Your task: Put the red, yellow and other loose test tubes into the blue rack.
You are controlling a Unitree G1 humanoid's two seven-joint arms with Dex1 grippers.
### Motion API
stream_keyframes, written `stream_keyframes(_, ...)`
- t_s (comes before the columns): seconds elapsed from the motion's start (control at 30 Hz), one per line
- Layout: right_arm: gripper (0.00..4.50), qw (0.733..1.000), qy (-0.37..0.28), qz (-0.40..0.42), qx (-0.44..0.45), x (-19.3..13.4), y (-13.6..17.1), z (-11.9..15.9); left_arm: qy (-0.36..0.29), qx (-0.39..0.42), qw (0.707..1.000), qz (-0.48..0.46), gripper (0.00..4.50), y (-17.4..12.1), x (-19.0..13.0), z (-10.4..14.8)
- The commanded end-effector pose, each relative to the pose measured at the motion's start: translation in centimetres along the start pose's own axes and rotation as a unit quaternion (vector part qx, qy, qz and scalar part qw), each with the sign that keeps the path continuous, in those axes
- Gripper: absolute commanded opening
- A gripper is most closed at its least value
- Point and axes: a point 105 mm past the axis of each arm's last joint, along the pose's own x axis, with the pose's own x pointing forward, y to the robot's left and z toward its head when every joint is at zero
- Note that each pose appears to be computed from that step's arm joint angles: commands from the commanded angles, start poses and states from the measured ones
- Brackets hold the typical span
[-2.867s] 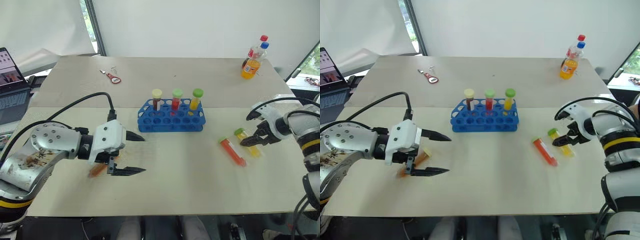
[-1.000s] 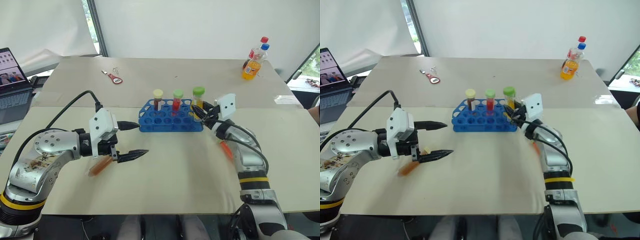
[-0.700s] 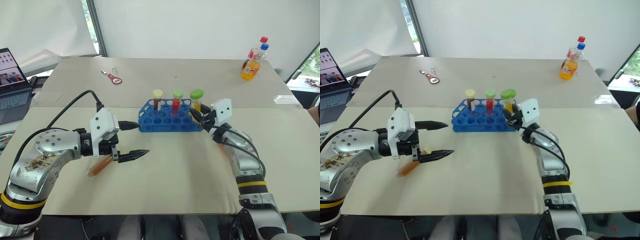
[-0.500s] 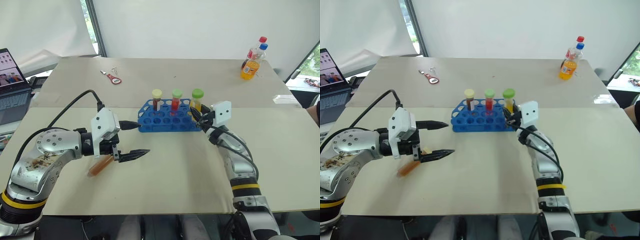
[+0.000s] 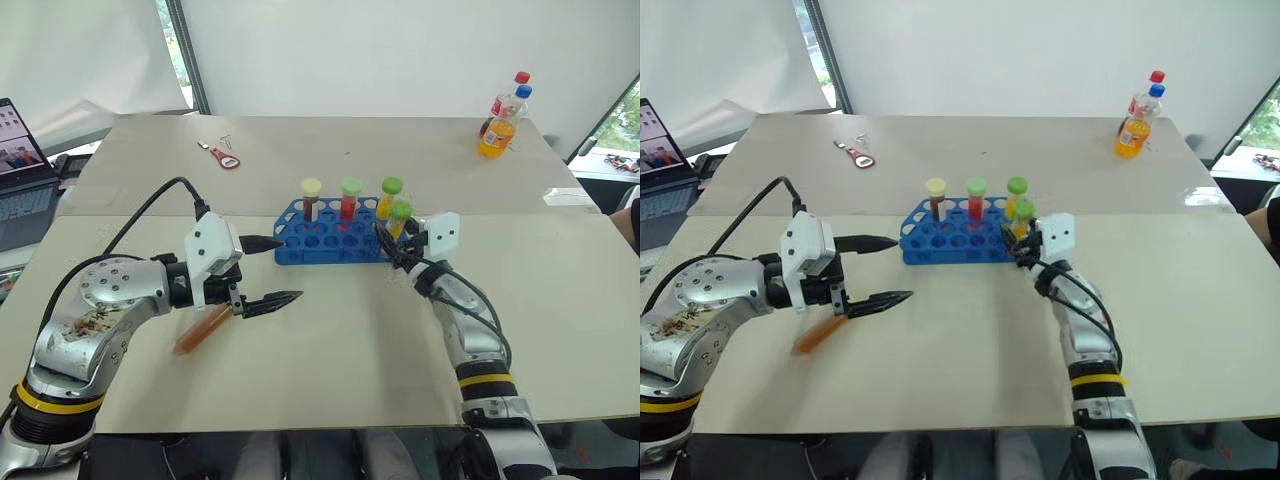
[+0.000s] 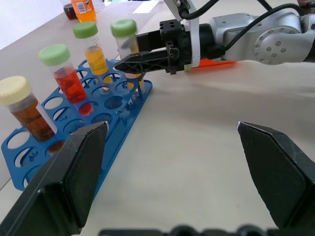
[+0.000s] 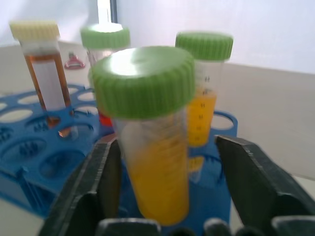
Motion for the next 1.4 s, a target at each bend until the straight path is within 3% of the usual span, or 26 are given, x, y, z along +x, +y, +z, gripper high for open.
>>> stream_keyframes(0.03,3.37,1.0,-0.003,0.014,-0.015,-1.0,-0.7,1.4,-0.013,0.02,1.0,0.008,4.5,0.2,0.0,0.7)
stream_keyframes(0.37,3.37,0.99,0.049,0.109,-0.07,-5.7,-1.4,4.7,-0.004,0.027,0.999,0.018,4.5,0.7,0.1,-0.1)
stream_keyframes(0.5,3.37,0.985,0.097,0.12,-0.08,-7.2,-2.7,5.9,0.014,0.039,0.999,0.011,4.5,0.7,-0.3,-0.7)
stream_keyframes(0.63,4.48,0.957,0.242,0.131,-0.086,-9.7,-4.7,4.6,0.046,0.069,0.996,-0.018,4.5,-0.2,-0.5,-1.8)
stream_keyframes(0.83,4.48,0.901,0.41,0.106,-0.094,-10.9,-6.2,1.5,0.048,0.087,0.994,-0.045,4.5,-1.8,0.0,-2.1)
stream_keyframes(1.13,4.48,0.853,0.505,0.12,-0.053,-9.7,-6.6,-0.5,0.045,0.093,0.994,-0.045,4.5,-3.0,0.6,-2.5)
stream_keyframes(1.23,3.66,0.839,0.527,0.132,-0.037,-9.7,-6.5,-1.0,0.043,0.093,0.994,-0.041,4.5,-3.2,0.8,-2.6)
stream_keyframes(1.4,1.91,0.828,0.543,0.139,-0.028,-9.7,-6.4,-1.4,0.042,0.09,0.994,-0.037,4.5,-3.4,1.0,-2.6)
